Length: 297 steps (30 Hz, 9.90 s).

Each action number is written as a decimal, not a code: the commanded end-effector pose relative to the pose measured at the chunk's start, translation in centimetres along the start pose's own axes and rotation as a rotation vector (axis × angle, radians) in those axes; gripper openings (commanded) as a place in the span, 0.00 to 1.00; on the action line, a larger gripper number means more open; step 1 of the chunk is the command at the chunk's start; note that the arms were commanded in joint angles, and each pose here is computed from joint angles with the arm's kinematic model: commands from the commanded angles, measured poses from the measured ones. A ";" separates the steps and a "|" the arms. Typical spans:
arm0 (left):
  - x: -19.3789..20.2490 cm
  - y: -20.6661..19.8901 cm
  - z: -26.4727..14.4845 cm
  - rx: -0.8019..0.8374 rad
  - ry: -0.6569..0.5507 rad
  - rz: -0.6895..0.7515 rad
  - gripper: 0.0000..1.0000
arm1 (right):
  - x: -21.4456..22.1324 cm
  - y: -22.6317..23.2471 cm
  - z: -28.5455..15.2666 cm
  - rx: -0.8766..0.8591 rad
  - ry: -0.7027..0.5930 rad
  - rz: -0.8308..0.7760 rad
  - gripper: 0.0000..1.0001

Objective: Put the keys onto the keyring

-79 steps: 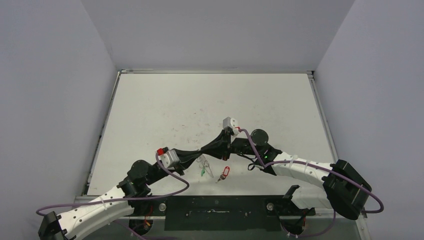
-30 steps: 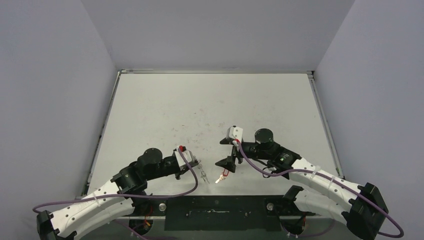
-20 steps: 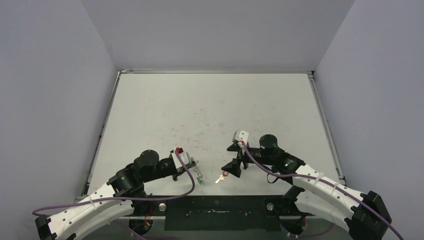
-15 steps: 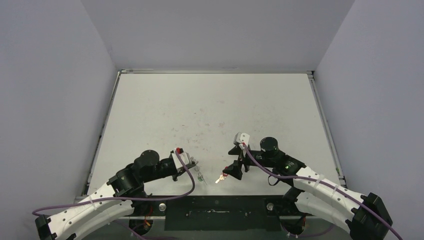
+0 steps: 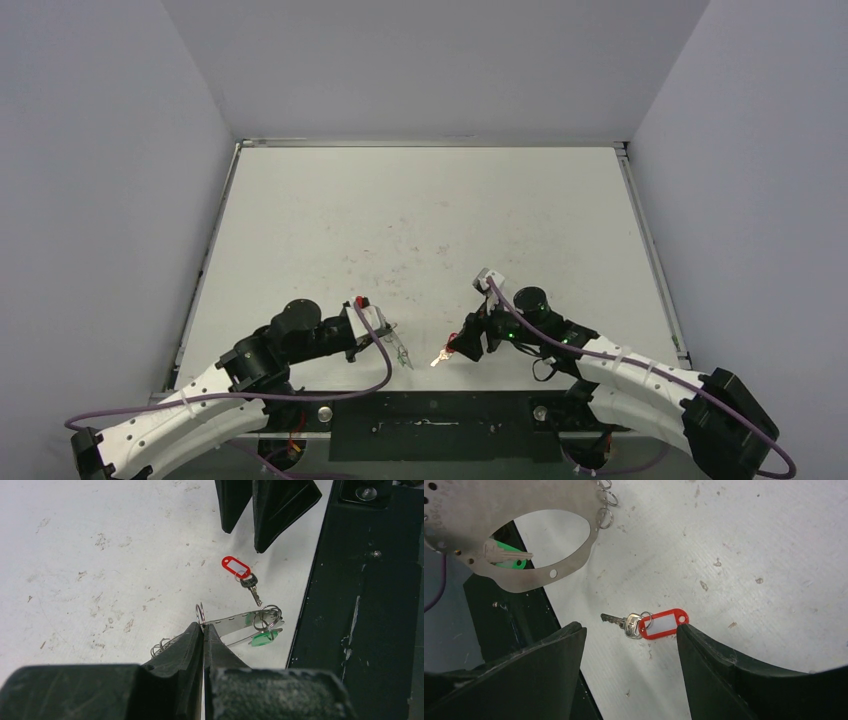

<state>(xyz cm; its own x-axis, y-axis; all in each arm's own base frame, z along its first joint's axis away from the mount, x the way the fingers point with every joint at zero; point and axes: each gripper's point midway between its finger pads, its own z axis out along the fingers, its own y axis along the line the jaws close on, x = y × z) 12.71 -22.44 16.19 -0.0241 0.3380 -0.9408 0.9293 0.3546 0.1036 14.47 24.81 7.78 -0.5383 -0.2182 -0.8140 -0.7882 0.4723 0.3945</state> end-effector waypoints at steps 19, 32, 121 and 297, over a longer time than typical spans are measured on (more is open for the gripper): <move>-2.8 0.8 -0.1 -0.029 -0.078 0.005 0.00 | 1.5 -1.3 4.0 0.082 0.173 0.357 0.40; -2.9 0.8 0.0 -0.030 -0.084 0.007 0.00 | 3.0 -1.2 4.3 0.094 0.248 0.359 0.22; -3.4 0.2 -0.3 -0.002 -0.098 -0.006 0.00 | -6.1 0.6 2.2 0.007 0.178 0.118 0.00; -4.9 -3.0 1.8 0.214 -0.233 0.077 0.00 | -10.4 11.5 2.2 -0.415 -0.184 -0.742 0.35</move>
<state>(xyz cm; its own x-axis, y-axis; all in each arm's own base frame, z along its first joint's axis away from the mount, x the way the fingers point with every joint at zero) 10.77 -26.07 17.42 0.0476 0.2180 -0.9748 0.9839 0.1582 0.0834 11.30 33.07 16.68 0.1539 -0.2772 -0.9484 -0.9873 -0.0809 -0.1366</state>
